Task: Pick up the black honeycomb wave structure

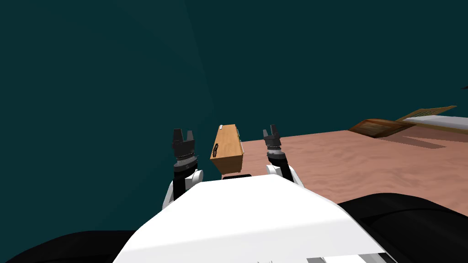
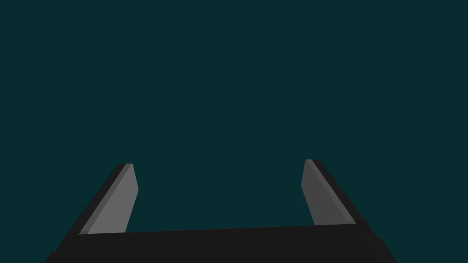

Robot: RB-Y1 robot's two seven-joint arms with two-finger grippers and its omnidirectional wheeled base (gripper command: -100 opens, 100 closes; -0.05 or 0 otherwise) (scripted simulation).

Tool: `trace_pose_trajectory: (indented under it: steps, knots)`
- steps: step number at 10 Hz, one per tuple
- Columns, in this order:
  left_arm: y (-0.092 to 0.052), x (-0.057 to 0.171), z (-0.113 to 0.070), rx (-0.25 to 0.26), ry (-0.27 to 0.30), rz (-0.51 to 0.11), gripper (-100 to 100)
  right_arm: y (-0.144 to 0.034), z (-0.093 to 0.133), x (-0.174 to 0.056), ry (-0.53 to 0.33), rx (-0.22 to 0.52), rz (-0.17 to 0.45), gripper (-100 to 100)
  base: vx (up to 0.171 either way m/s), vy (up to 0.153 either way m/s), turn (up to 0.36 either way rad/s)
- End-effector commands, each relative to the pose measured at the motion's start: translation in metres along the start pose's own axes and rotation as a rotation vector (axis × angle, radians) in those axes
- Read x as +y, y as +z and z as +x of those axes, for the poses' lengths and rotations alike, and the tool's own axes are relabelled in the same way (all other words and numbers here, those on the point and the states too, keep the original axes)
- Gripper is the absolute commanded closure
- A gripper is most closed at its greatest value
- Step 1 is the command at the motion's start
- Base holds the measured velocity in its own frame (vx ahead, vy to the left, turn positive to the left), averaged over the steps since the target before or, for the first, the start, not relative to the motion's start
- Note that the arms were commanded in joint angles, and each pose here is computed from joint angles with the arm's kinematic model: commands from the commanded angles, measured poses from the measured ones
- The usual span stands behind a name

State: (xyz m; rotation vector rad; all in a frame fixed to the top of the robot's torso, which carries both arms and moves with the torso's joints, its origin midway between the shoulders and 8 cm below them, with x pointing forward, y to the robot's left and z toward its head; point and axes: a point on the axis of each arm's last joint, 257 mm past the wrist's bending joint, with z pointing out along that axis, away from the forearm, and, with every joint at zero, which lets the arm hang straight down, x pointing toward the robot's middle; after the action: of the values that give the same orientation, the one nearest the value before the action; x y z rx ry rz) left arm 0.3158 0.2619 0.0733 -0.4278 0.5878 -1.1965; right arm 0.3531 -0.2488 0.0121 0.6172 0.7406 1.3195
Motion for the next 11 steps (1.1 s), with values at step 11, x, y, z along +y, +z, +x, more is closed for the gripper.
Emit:
trace_pose_trajectory:
  steps: [11]
  knots:
    - [-0.04, 0.132, 0.003, 0.293, 0.179, -0.306, -100, 0.0, 0.0, 0.0, 0.0, 0.0, 0.0, 0, -0.004, -0.197, 0.025]
